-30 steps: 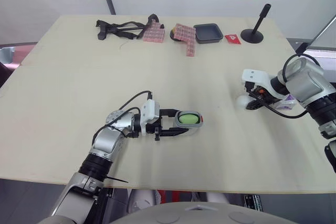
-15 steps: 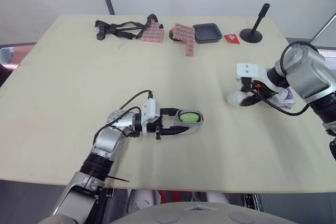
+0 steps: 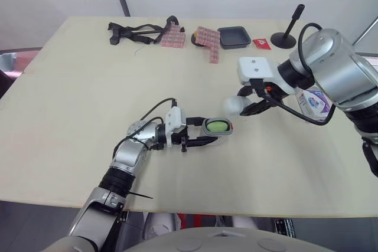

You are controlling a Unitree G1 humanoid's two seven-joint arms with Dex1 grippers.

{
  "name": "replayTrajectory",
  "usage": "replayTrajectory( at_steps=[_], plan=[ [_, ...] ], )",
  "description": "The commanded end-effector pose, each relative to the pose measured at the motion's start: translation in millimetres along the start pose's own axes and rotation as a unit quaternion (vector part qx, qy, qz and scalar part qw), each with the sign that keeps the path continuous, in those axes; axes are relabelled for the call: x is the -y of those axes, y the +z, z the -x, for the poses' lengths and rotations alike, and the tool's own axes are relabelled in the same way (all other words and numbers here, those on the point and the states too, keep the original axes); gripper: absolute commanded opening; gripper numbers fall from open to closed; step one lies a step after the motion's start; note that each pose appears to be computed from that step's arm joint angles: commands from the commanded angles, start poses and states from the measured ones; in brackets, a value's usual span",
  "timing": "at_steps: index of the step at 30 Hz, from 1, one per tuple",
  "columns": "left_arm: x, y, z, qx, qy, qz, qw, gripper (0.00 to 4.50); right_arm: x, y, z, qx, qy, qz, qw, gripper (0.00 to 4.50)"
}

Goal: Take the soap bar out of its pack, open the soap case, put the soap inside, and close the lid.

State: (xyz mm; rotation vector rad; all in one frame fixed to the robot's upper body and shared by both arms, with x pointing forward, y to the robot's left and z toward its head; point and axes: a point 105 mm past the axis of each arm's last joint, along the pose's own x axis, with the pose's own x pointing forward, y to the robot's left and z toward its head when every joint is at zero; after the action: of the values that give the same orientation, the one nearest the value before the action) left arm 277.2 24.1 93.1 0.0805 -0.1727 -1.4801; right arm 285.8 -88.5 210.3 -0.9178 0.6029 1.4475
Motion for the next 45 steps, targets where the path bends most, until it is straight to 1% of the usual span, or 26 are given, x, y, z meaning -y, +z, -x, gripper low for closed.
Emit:
replayTrajectory(
  at_steps=[1,11,18,30,45],
  plan=[
    [-3,6,-2,0.005,-0.001,-0.02,1.0,2.21,-8,16,0,0.011,0.008,0.023,1.0,1.92],
    [-3,8,-1,0.007,-0.001,-0.021,1.0,2.21,-15,23,-21,0.01,0.024,0.03,0.999,1.92],
    [-3,8,-1,0.007,-0.002,-0.022,1.0,2.21,-19,21,-31,0.002,0.04,0.024,0.999,1.92],
    [-2,7,-1,0.006,-0.001,-0.021,1.0,2.21,-20,26,-41,0.008,0.049,0.018,0.999,1.92],
    [0,6,-2,0.006,0.001,-0.02,1.0,2.21,-23,19,-51,-0.004,0.062,0.009,0.998,1.92]
  ],
)
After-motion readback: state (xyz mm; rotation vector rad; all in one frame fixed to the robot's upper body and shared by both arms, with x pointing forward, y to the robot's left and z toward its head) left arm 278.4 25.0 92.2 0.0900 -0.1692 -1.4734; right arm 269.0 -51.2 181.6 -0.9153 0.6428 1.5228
